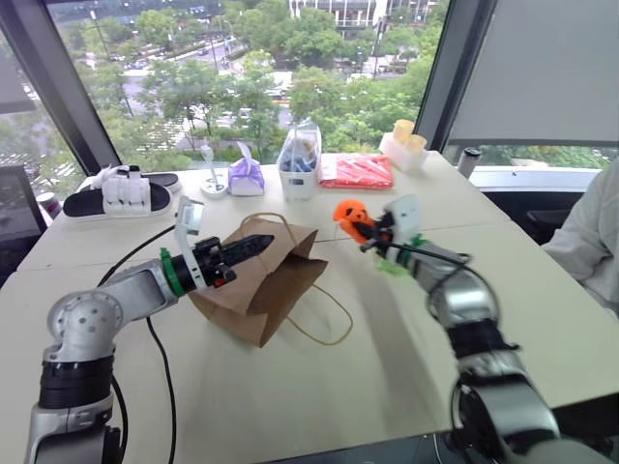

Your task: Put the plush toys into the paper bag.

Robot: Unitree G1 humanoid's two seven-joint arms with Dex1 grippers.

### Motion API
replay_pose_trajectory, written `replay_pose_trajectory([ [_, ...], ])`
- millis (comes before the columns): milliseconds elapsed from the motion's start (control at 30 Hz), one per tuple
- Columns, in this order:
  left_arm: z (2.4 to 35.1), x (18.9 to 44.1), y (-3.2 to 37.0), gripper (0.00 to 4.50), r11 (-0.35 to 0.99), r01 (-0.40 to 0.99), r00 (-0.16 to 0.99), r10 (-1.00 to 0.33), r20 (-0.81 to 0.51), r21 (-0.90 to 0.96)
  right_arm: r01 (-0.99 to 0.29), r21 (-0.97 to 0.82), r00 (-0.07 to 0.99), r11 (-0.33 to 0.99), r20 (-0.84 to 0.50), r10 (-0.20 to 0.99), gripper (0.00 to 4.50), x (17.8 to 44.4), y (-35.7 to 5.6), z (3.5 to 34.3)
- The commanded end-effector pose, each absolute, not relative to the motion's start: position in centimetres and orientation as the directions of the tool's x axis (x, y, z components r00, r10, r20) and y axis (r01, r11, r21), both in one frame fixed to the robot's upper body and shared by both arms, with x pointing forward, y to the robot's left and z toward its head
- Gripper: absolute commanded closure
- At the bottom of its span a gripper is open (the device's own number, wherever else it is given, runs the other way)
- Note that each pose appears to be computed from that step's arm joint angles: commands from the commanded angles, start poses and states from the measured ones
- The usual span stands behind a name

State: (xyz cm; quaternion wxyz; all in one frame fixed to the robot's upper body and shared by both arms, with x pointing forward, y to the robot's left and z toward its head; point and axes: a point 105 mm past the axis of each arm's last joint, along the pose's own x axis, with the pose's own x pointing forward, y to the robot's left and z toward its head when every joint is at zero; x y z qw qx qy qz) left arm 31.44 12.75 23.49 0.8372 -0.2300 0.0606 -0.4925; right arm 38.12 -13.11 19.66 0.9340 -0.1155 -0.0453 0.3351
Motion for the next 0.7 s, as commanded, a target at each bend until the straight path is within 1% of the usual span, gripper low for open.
replay_pose_trajectory([
  [33, 25.1, 31.2, 12.5, 4.50, 0.379, 0.839, 0.464, -0.873, 0.151, -0.390, -0.752, -0.264, 0.626, 0.603, -0.002, 0.780, 4.49, 33.6, -11.0, 21.2],
  [133, 25.3, 31.2, 12.3, 4.50, 0.365, 0.849, 0.446, -0.883, 0.147, -0.381, -0.811, -0.259, 0.556, 0.524, -0.065, 0.828, 4.49, 31.5, -10.0, 20.4],
  [200, 25.3, 31.3, 12.1, 4.50, 0.354, 0.856, 0.431, -0.891, 0.141, -0.378, -0.834, -0.254, 0.526, 0.491, -0.095, 0.845, 4.49, 30.9, -9.0, 19.7],
  [267, 25.1, 31.2, 11.9, 4.50, 0.343, 0.861, 0.417, -0.899, 0.133, -0.375, -0.838, -0.255, 0.521, 0.483, -0.104, 0.848, 4.49, 31.3, -8.1, 19.1],
  [533, 24.9, 31.0, 11.4, 4.50, 0.324, 0.871, 0.393, -0.910, 0.129, -0.371, -0.865, -0.324, 0.462, 0.383, -0.218, 0.860, 4.49, 33.4, -5.3, 16.7],
  [700, 24.8, 30.5, 11.1, 4.50, 0.310, 0.875, 0.380, -0.916, 0.131, -0.371, -0.877, -0.327, 0.436, 0.352, -0.234, 0.869, 4.49, 35.2, -3.7, 16.5],
])
